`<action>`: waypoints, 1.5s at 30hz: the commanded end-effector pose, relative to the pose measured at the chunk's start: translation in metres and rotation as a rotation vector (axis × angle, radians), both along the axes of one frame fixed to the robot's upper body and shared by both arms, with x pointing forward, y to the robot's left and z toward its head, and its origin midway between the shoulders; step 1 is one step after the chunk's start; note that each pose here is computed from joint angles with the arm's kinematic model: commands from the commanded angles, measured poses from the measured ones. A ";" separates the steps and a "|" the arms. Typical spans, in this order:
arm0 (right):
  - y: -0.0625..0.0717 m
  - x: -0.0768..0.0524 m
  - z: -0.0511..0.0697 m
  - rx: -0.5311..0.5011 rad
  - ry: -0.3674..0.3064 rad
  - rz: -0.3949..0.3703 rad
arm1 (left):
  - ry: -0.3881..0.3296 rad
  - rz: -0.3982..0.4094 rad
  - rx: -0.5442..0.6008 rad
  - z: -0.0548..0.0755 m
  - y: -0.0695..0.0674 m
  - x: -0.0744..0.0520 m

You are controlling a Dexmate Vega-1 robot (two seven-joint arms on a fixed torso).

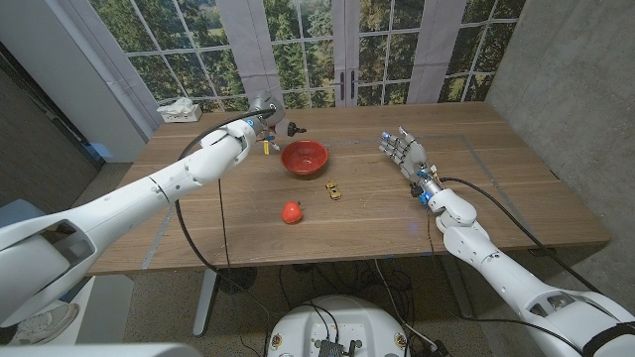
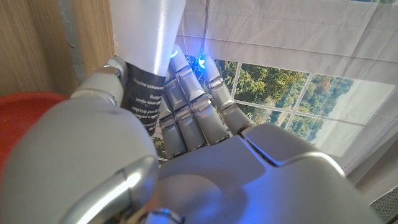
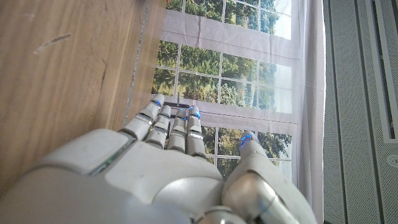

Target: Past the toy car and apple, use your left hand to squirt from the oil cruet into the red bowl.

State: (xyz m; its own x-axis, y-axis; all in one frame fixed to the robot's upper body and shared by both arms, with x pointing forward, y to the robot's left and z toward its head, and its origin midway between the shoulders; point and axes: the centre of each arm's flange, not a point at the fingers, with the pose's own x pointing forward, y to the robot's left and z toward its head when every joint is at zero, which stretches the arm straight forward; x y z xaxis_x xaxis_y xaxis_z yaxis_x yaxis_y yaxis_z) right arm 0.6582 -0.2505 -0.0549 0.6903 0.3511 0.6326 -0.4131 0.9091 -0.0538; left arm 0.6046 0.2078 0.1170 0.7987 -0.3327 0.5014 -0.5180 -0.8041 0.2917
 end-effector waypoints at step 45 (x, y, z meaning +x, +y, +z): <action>0.002 -0.004 0.012 -0.024 -0.024 -0.009 | -0.101 0.090 0.000 -0.006 0.004 -0.006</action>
State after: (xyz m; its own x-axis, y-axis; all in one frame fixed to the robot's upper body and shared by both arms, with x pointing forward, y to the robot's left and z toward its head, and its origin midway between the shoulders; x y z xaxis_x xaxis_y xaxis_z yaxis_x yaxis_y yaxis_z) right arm 0.6540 -0.2501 -0.0460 0.6824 0.3545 0.6393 -0.4031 0.9120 -0.0754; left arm 0.6019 0.2124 0.1104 0.7728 -0.2814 0.5689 -0.4793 -0.8463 0.2324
